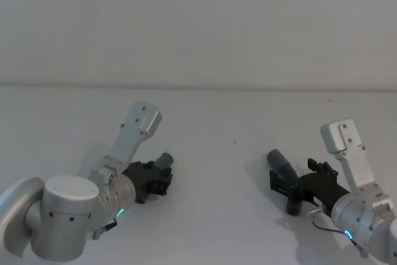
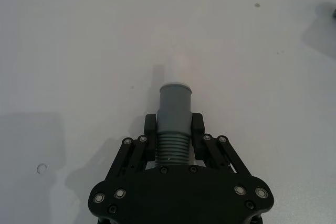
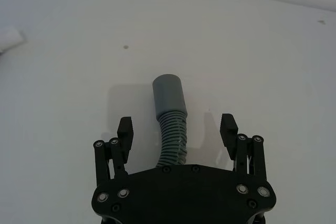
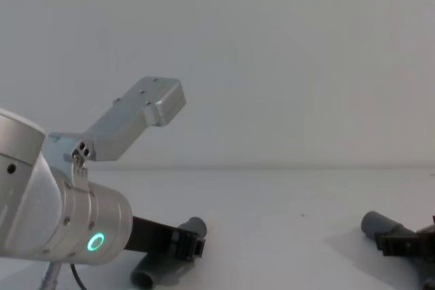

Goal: Use both hands to pick up one end of the pipe from the table, align the ends, and insert them.

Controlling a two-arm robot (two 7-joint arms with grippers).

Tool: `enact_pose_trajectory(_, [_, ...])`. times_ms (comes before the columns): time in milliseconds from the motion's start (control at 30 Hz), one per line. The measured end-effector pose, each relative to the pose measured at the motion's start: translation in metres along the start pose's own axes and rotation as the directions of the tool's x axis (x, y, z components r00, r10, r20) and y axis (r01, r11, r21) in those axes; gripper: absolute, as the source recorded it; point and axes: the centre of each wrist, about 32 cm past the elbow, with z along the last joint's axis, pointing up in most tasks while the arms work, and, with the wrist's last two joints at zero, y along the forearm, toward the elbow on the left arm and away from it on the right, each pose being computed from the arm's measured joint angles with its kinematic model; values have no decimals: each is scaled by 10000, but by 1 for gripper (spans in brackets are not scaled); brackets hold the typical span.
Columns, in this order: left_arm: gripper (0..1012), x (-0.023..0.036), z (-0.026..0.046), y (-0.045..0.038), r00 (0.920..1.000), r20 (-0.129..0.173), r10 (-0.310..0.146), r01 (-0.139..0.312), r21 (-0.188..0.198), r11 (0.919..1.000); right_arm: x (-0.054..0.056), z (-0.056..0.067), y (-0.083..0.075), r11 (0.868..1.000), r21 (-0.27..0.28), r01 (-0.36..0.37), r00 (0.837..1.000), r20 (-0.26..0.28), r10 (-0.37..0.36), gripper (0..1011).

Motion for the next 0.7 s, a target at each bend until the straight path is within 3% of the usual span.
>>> enact_pose_trajectory(700, [370,0,0,0,10000,0,2,-2,0,10000,16,2,44,10000,-92,-18,10000,56,19,993])
